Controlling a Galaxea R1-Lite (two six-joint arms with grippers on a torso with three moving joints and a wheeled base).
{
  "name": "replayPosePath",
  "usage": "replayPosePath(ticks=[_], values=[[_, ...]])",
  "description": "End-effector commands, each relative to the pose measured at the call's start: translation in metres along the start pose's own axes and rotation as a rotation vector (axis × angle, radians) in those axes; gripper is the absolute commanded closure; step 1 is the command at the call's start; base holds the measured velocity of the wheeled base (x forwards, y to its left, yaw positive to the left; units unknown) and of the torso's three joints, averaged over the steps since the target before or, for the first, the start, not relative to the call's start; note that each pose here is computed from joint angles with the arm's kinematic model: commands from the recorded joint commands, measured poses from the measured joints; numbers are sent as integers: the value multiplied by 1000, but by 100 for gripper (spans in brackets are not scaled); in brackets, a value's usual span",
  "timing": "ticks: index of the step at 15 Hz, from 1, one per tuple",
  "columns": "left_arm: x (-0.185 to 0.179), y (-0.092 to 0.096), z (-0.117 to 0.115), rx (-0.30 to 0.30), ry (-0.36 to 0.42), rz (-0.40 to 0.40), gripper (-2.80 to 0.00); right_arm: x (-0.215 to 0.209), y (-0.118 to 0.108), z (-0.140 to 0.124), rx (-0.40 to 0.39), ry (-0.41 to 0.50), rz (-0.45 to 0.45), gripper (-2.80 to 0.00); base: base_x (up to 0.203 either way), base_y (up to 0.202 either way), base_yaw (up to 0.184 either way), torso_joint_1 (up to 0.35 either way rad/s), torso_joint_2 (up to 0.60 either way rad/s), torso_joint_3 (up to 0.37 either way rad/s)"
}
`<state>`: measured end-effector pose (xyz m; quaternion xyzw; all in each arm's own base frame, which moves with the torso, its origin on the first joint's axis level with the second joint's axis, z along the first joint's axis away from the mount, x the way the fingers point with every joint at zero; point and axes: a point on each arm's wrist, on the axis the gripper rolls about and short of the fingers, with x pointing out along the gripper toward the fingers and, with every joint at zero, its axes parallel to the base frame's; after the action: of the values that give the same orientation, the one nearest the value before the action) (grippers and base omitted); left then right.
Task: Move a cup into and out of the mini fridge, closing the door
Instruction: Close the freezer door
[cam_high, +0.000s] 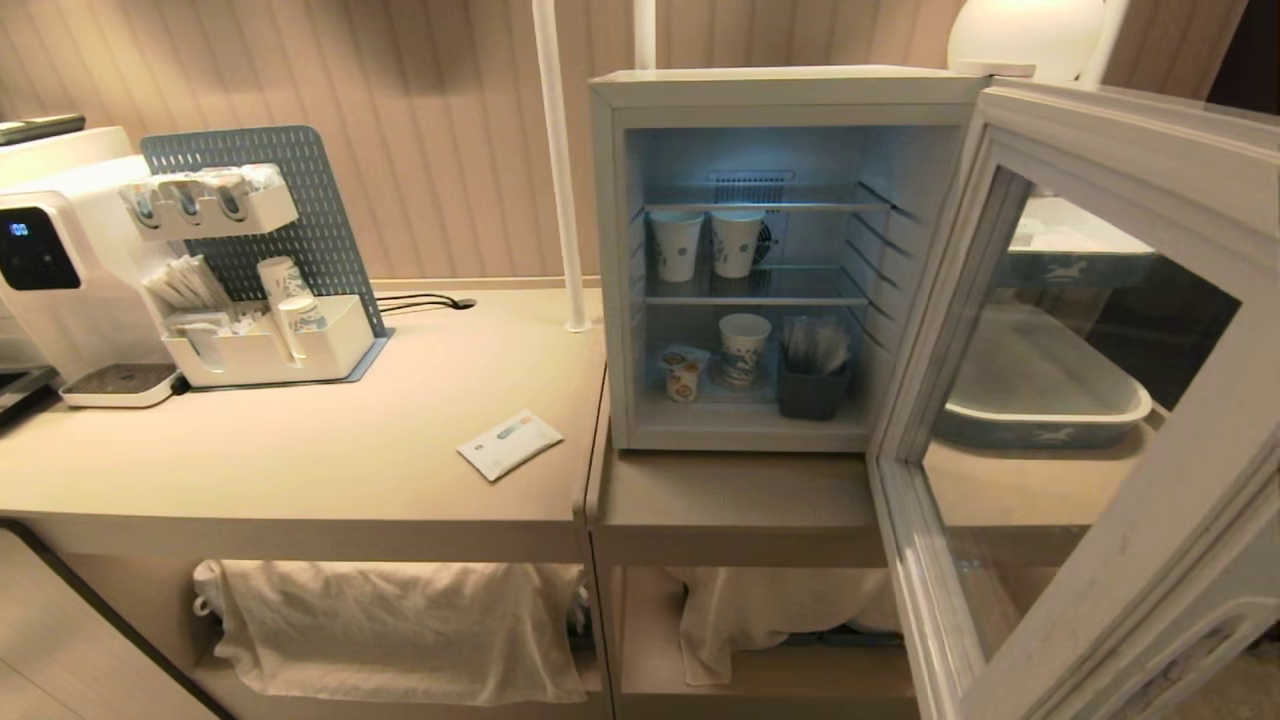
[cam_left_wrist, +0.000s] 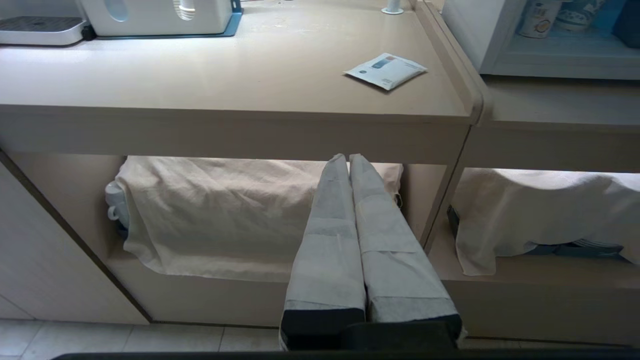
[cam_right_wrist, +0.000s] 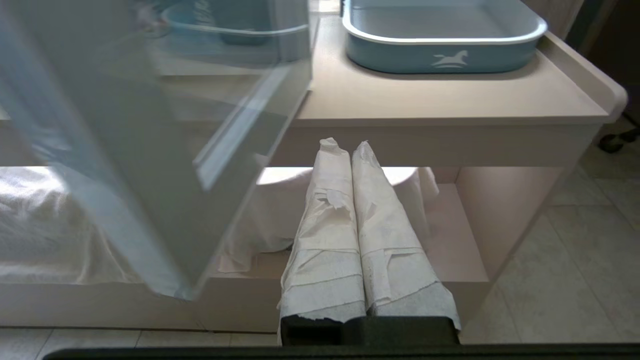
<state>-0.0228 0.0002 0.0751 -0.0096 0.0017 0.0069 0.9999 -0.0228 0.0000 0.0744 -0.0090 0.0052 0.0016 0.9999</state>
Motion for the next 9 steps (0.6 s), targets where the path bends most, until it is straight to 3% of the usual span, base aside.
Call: replayPosePath(ticks=[1,3,7,9], values=[[0,0,0,-1,2,1,0,0,0,0,-1,2,0,0,0,-171,2,2,2,2],[0,0,0,-1,2,2,0,0,0,0,0,2,1,0,0,-88,-2,4,7,0],[0,0,0,-2,2,2,0,-1,0,5,2,-10,-2,0,0,0,0,0,0,0],[0,0,0,-4,1,2,0,-6,-1,44,53,-47,-1,0,0,0,0,0,0,0]])
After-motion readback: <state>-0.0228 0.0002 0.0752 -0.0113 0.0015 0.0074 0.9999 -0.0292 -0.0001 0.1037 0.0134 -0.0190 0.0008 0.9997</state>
